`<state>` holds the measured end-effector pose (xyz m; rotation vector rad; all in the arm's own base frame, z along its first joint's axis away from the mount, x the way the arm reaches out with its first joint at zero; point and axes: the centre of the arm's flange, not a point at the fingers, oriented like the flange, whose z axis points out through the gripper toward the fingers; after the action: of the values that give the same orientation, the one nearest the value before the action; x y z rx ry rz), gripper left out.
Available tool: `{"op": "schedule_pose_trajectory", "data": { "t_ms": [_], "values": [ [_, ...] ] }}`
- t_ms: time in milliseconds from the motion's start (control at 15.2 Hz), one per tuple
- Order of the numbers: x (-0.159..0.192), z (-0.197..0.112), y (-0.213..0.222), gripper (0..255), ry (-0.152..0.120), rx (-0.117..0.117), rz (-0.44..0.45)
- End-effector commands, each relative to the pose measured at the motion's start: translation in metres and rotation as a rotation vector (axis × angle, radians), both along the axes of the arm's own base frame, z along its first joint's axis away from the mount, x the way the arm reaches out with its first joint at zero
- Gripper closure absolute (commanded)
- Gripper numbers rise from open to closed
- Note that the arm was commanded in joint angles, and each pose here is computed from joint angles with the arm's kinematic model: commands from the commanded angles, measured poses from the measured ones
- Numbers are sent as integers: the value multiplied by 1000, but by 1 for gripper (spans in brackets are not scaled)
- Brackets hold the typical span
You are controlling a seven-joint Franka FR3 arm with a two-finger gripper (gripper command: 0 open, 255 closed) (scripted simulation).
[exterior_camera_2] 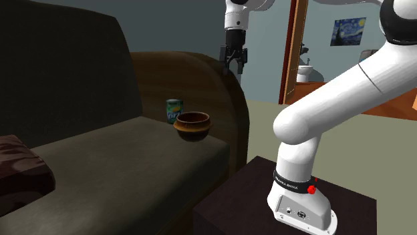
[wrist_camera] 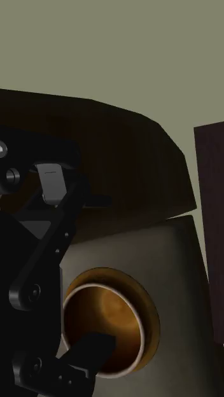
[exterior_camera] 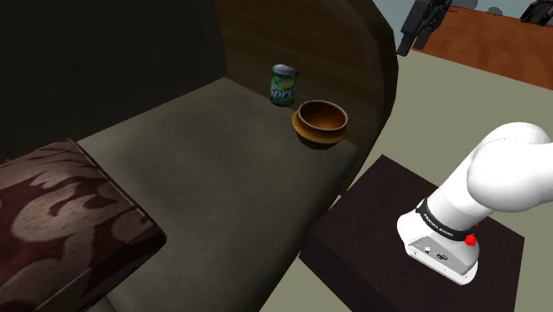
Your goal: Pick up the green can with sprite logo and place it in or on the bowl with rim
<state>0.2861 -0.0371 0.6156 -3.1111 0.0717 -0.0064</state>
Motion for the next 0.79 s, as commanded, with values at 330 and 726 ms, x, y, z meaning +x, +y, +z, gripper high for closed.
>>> {"op": "schedule_pose_trajectory", "data": {
  "t_ms": [330,726],
  "values": [
    [41,-19,49,0,4,-4,-251],
    [103,-43,91,0,9,-8,-552]
  ]
}}
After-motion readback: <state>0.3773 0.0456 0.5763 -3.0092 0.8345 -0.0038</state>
